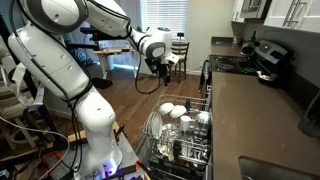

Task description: Put a plate from the dishwasher on the counter

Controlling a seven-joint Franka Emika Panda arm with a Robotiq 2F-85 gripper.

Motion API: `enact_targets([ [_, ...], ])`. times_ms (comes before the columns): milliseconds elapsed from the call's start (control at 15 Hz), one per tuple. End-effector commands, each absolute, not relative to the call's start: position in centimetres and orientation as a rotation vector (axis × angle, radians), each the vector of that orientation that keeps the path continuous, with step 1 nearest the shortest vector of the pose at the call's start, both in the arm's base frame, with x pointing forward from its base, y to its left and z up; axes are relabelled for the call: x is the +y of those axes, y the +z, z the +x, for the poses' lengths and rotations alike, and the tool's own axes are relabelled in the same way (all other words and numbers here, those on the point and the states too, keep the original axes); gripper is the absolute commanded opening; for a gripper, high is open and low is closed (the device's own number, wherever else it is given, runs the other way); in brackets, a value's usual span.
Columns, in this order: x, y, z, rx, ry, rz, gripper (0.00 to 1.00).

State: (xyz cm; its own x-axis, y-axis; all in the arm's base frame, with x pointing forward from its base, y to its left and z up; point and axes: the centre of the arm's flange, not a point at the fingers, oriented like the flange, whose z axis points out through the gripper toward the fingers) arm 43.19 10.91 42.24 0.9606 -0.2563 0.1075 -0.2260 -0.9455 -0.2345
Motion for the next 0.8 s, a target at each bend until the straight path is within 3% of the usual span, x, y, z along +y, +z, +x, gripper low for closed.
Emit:
enact_targets([
  [0,10.9,42.2,43.2,0.360,-0.201,-2.891,1.00],
  [467,10.9,42.2,43.2,0.360,-0.201,-2.891,1.00],
  [733,10.3,41.5,44.4,0.279,0.019,-2.994,1.00],
])
